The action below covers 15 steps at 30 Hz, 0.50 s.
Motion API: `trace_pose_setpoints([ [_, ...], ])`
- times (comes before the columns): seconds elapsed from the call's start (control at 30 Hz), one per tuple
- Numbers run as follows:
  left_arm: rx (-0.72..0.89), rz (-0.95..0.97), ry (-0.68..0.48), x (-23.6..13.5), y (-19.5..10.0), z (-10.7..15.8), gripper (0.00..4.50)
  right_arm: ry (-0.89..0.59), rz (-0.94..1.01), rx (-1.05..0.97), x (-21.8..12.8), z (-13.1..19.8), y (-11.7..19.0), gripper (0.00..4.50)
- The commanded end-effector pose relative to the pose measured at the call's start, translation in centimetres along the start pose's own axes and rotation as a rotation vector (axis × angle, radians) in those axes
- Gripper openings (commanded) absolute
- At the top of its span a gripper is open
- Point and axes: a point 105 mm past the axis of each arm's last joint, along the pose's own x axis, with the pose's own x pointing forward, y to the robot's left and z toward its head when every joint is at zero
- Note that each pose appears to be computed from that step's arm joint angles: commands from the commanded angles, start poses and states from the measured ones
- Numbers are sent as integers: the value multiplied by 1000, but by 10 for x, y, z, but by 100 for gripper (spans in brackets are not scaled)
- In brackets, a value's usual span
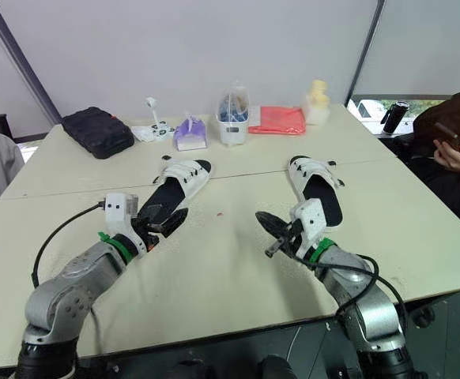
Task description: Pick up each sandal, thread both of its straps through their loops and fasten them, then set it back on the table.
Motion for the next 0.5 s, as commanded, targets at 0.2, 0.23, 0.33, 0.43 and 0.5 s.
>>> trace_pose_setpoints([
  [0.2, 159, -15, -76, 3, -12, -3, 446, -69, -89, 23, 6, 14, -21, 0],
  [0.23, 161, -25, -74, -1, -16, -5, 446, -57, -84, 16, 5, 11, -19, 0],
  [0.33, 143, -22, -36, -8, -18, -14, 446, -49, -83, 19, 5, 7, -17, 0],
  [0.43, 114, -53, -34, -11, -17, -14, 446, -49, -85, 16, 6, 7, -17, 0],
  [0.5, 105, -59, -33, -11, -17, -14, 446, -49, -85, 15, 6, 7, -17, 0],
])
